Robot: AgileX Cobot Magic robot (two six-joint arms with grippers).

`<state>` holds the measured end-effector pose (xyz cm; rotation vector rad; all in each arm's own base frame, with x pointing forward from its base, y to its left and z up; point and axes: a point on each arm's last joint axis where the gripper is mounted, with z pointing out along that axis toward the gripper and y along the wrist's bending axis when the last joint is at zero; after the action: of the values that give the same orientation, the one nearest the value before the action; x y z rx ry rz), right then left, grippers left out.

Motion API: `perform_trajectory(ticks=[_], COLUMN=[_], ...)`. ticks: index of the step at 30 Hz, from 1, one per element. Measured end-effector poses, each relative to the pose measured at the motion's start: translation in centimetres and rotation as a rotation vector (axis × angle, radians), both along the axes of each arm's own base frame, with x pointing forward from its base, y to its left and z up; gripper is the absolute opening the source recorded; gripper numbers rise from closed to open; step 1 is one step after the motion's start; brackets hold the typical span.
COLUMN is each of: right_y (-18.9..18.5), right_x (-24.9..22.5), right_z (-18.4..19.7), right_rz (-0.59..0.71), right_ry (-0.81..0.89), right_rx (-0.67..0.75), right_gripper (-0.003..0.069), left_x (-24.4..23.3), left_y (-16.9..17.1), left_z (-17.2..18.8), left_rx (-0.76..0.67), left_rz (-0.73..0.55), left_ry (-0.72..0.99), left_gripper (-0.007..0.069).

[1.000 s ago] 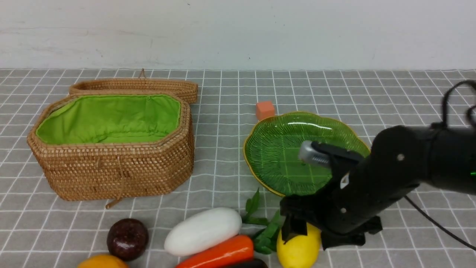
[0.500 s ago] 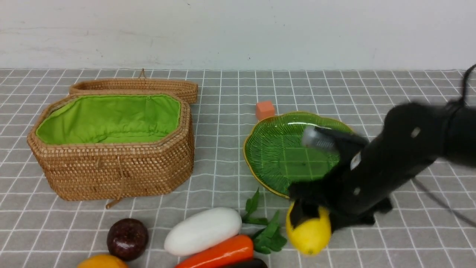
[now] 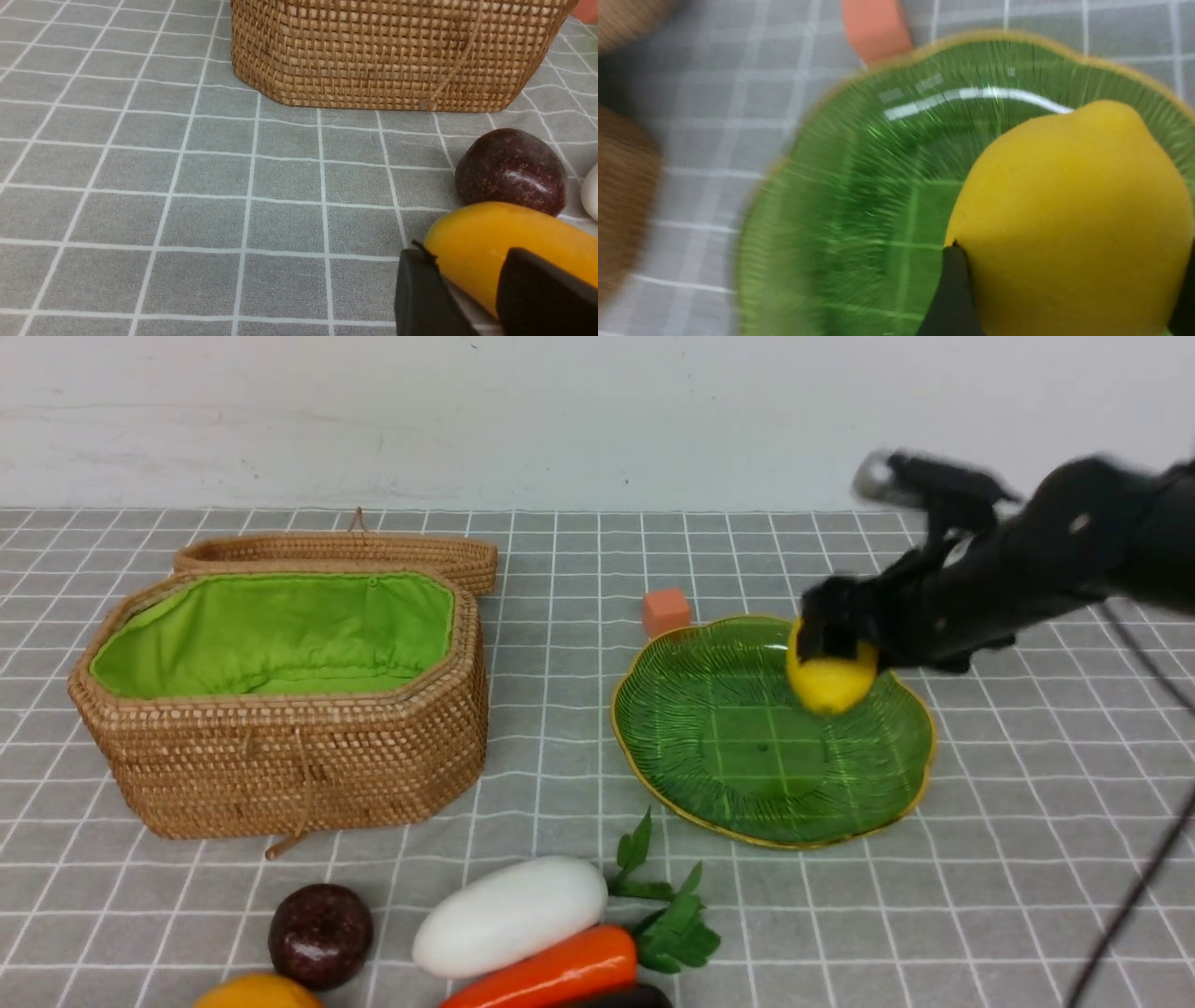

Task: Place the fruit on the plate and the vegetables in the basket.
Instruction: Use the right arm to grab a lemon and put it into the right plate, then take a daikon with your right arm and place it on the basket on the left.

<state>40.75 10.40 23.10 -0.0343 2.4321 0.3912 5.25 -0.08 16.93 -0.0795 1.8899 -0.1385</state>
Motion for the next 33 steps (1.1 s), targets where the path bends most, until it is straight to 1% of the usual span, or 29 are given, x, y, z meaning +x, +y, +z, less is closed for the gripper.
perform_trajectory(ticks=[1, 3, 5, 6, 7, 8, 9, 11, 12, 15, 17, 19, 20, 21, 22, 24, 27, 28, 29, 30, 31, 32, 33], right_y=[0.2, 0.2, 0.2, 0.2, 0.2, 0.2, 0.2, 0.3, 0.3, 0.4, 0.7, 1.9, 3.0, 3.2, 4.9, 7.3, 11.5, 11.8, 13.9, 14.8, 15.0, 16.8, 17.5], right_x=[0.5, 0.9, 0.9, 0.9, 0.8, 0.7, 0.7, 0.3, 0.2, -0.4, -0.9, -1.6, -2.1, -2.3, -3.1, -4.3, -6.9, -7.0, -8.5, -9.0, -9.1, -10.0, -10.3], right_z=[-1.7, -3.5, -3.7, -3.7, -3.5, -3.4, -3.4, -2.9, -2.8, -0.9, 0.7, 2.4, 3.5, 3.5, 4.5, 5.2, 5.3, 5.3, 5.2, 5.1, 5.2, 4.7, 4.4], right_rz=[0.022, 0.041, 0.046, 0.049, 0.053, 0.056, 0.058, 0.076, 0.077, 0.12, 0.186, 0.296, 0.396, 0.404, 0.542, 0.725, 1.032, 1.048, 1.178, 1.221, 1.237, 1.321, 1.345], right_ry=[0.019, 0.048, 0.051, 0.052, 0.051, 0.056, 0.057, 0.087, 0.089, 0.102, 0.087, 0.069, 0.042, 0.046, 0.015, -0.033, -0.126, -0.131, -0.187, -0.206, -0.22, -0.276, -0.296], right_rx=[-0.028, -0.054, -0.058, -0.06, -0.061, -0.061, -0.061, -0.06, -0.059, -0.063, -0.086, -0.127, -0.167, -0.167, -0.218, -0.285, -0.392, -0.397, -0.438, -0.45, -0.459, -0.496, -0.506], right_gripper=[0.0534, 0.0534, 0.054, 0.0557, 0.0599, 0.0624, 0.0629, 0.0676, 0.0678, 0.067, 0.0644, 0.0612, 0.0589, 0.0584, 0.0557, 0.0524, 0.047, 0.047, 0.0451, 0.0445, 0.0443, 0.0438, 0.0437], left_x=[0.0, 0.0, 0.0, 0.0, 0.0, 0.0, 0.0, 0.0, 0.0, 0.0, 0.0, 0.0, 0.0, 0.0, 0.0, 0.0, 0.0, 0.0, 0.0, 0.0, 0.0, 0.0, 0.0], left_y=[0.0, 0.0, 0.0, 0.0, 0.0, 0.0, 0.0, 0.0, 0.0, 0.0, 0.0, 0.0, 0.0, 0.0, 0.0, 0.0, 0.0, 0.0, 0.0, 0.0, 0.0, 0.0, 0.0], left_z=[0.0, 0.0, 0.0, 0.0, 0.0, 0.0, 0.0, 0.0, 0.0, 0.0, 0.0, 0.0, 0.0, 0.0, 0.0, 0.0, 0.0, 0.0, 0.0, 0.0, 0.0, 0.0, 0.0], left_rx=[0.0, 0.0, 0.0, 0.0, 0.0, 0.0, 0.0, 0.0, 0.0, 0.0, 0.0, 0.0, 0.0, 0.0, 0.0, 0.0, 0.0, 0.0, 0.0, 0.0, 0.0, 0.0, 0.0], left_rz=[0.0, 0.0, 0.0, 0.0, 0.0, 0.0, 0.0, 0.0, 0.0, 0.0, 0.0, 0.0, 0.0, 0.0, 0.0, 0.0, 0.0, 0.0, 0.0, 0.0, 0.0, 0.0, 0.0], left_ry=[0.0, 0.0, 0.0, 0.0, 0.0, 0.0, 0.0, 0.0, 0.0, 0.0, 0.0, 0.0, 0.0, 0.0, 0.0, 0.0, 0.0, 0.0, 0.0, 0.0, 0.0, 0.0, 0.0], left_gripper=[0.0239, 0.0239, 0.0239, 0.0239, 0.0239, 0.0239, 0.0239, 0.0239, 0.0239, 0.0239, 0.0239, 0.0239, 0.0239, 0.0239, 0.0239, 0.0239, 0.0239, 0.0239, 0.0239, 0.0239, 0.0239, 0.0239, 0.0239])
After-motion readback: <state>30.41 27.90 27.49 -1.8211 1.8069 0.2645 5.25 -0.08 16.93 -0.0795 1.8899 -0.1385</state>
